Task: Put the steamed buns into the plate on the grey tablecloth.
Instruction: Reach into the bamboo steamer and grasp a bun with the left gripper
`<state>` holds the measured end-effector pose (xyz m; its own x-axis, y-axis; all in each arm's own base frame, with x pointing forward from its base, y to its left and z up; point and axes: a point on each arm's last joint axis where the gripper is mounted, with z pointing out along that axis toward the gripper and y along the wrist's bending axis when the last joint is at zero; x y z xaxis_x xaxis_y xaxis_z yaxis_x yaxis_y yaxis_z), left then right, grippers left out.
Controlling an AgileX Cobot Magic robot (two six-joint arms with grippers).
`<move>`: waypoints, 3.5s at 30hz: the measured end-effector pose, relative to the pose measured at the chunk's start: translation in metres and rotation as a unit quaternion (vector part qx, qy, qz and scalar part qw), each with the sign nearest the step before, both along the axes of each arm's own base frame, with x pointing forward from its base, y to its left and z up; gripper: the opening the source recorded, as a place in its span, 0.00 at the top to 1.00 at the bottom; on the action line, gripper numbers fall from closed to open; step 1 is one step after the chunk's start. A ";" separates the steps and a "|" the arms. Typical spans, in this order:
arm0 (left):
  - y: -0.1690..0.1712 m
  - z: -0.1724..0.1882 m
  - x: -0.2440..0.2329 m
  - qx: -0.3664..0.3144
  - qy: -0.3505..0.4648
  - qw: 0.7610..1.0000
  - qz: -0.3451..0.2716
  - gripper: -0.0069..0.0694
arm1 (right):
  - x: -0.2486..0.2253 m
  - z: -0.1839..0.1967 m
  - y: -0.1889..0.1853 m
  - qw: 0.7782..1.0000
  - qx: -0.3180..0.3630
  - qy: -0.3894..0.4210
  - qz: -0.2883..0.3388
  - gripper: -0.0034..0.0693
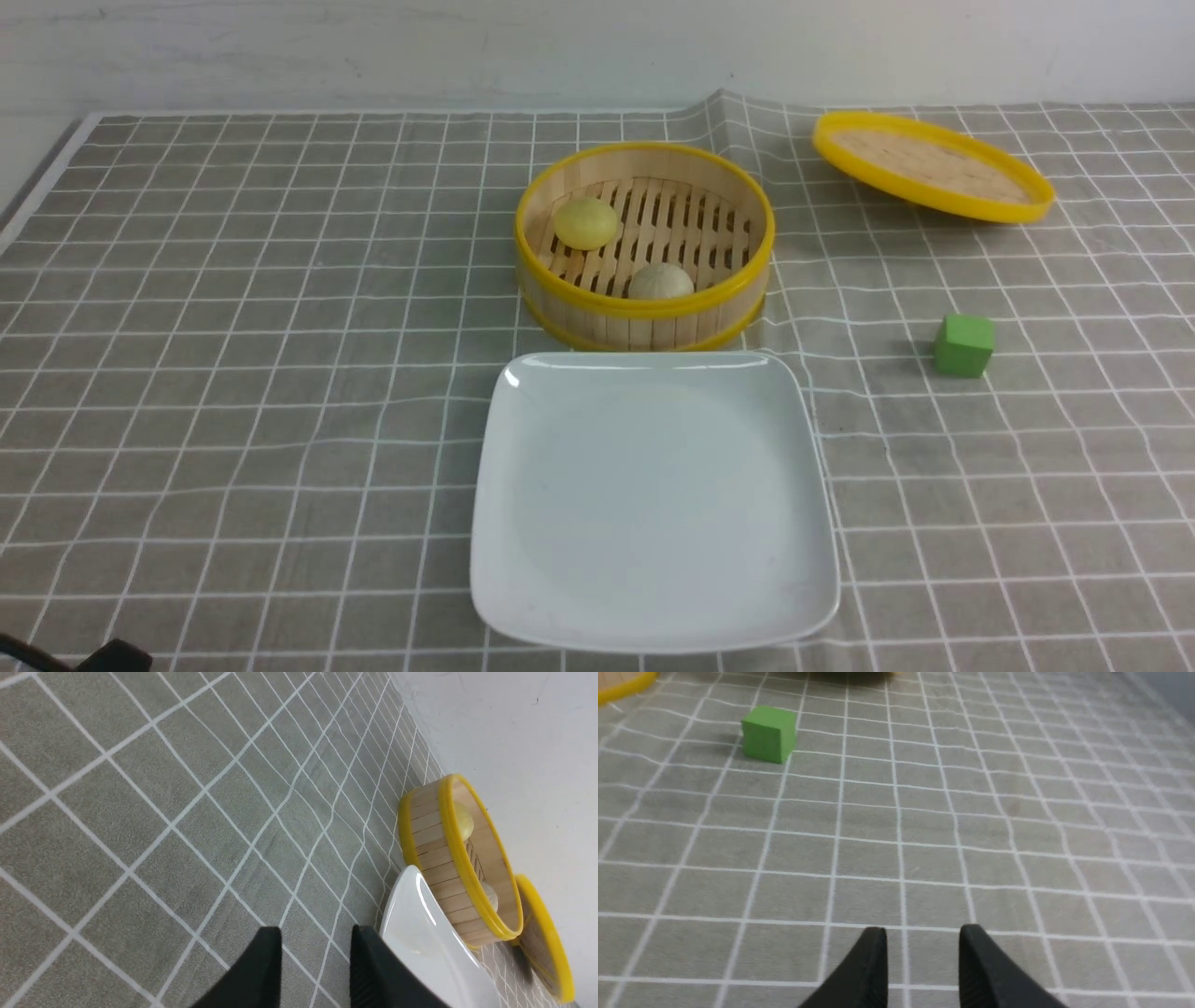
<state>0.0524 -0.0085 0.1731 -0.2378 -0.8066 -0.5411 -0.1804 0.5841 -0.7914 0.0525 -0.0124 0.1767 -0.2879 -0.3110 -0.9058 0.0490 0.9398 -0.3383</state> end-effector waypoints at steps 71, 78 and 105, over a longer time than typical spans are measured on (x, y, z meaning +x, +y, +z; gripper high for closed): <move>-0.018 0.170 0.210 0.272 0.234 0.873 -0.330 0.89 | 0.109 0.077 0.086 0.877 0.147 0.457 0.025 0.95; -0.024 0.182 0.235 0.246 0.236 0.868 -0.360 0.89 | 0.112 0.113 0.123 0.850 0.237 0.447 0.148 0.95; -0.176 0.107 0.445 0.305 0.226 0.841 -0.387 0.43 | 0.181 0.112 0.152 0.824 0.082 0.537 0.163 0.85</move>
